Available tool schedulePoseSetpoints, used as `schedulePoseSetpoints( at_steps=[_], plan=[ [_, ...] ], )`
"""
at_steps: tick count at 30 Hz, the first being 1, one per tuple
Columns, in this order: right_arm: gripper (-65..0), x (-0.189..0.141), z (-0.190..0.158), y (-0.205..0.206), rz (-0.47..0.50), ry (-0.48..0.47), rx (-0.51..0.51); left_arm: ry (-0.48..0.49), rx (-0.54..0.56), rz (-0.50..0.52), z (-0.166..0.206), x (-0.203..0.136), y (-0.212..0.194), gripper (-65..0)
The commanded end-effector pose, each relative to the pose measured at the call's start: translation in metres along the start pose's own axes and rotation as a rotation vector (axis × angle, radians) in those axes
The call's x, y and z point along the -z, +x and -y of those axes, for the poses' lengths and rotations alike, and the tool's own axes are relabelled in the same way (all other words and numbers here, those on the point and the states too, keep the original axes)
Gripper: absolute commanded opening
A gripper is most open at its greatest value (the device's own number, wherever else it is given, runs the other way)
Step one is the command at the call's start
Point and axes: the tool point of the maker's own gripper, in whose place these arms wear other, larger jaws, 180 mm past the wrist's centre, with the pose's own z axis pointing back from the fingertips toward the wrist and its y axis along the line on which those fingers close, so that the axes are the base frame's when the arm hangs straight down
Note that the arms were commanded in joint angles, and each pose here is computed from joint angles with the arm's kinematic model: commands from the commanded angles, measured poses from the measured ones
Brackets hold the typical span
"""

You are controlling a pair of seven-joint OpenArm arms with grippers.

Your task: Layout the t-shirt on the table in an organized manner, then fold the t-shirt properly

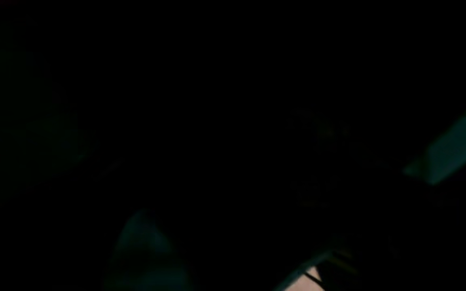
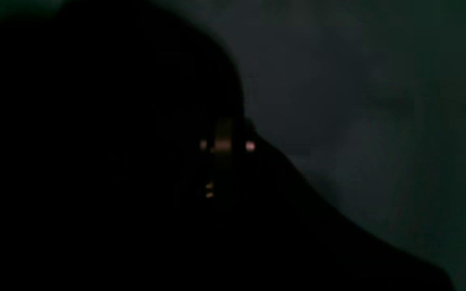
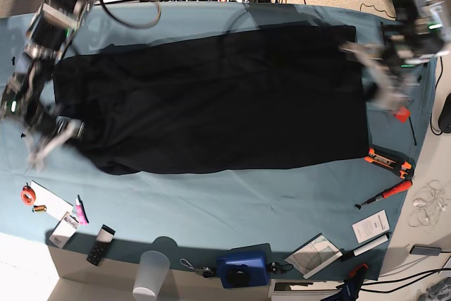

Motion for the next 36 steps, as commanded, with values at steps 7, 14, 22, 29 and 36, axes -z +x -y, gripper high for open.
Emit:
schedulePoseSetpoints(
  at_steps=[7,14,22,29,36],
  plan=[
    [-65.0,-0.011,-0.023,0.004,0.007,0.152,0.038,-0.038,0.08,0.009,0.02,0.015,0.007,-20.8],
    [-65.0,-0.032,-0.043,0.014,-0.002,0.175,-0.07,-0.004,0.041,0.002,0.014,0.015,0.006,-20.8],
    [-60.1,-0.048,-0.045,0.028,0.031,0.137,-0.151,-0.002,0.043,0.0,0.013,0.015,0.005,-20.8],
    [-41.8,-0.071,-0.055,0.059,0.15,0.246,-0.151,-0.002,0.043,0.0,0.013,0.015,0.005,-20.8],
    [-41.9,-0.083,-0.02,0.107,0.279,0.047,-0.197,-0.002,0.043,0.001,0.013,0.015,0.006,-20.8]
  ],
)
